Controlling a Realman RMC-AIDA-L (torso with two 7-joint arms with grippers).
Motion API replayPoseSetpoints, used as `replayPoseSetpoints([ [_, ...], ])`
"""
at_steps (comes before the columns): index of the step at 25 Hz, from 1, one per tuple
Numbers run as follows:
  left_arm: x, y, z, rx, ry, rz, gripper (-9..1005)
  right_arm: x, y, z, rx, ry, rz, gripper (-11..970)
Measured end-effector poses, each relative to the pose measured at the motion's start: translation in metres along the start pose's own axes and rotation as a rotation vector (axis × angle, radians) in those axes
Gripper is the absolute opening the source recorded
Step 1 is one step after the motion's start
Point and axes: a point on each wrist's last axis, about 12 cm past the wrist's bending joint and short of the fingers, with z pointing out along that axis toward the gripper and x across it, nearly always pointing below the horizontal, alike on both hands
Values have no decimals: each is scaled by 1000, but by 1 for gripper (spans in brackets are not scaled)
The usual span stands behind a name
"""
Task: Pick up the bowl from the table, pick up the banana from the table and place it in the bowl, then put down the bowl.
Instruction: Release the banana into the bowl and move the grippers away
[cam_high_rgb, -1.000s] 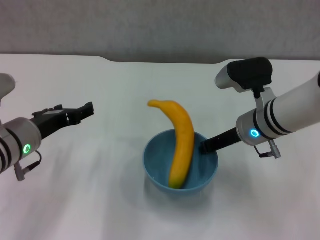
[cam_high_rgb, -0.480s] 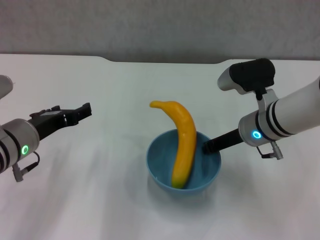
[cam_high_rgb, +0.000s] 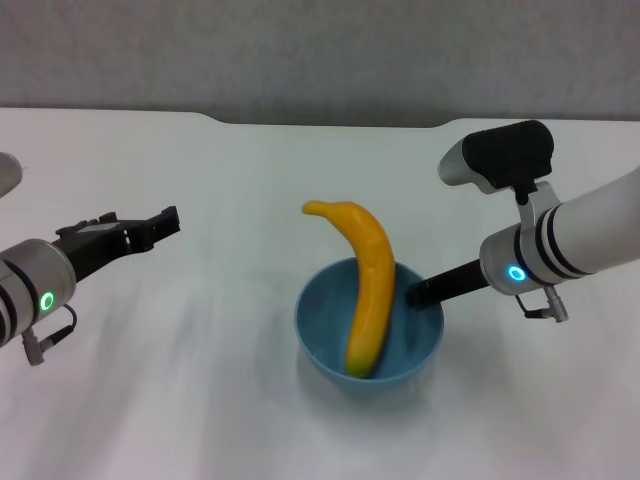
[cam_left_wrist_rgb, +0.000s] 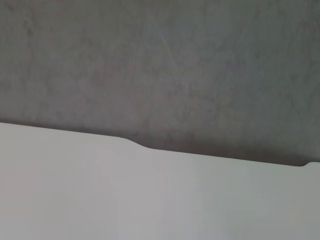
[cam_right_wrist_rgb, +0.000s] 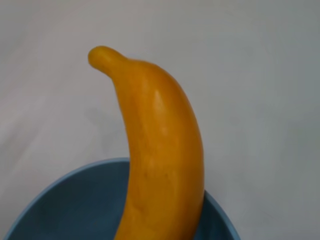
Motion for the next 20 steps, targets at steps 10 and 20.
replayPoseSetpoints([
  [10,2,1,-1,-4,3,-2,883,4,-2,-3,-6,-50,2,42],
  [20,7,10,-7,-28,6,-20,883,9,-1,-13,-18,-84,-47,573],
])
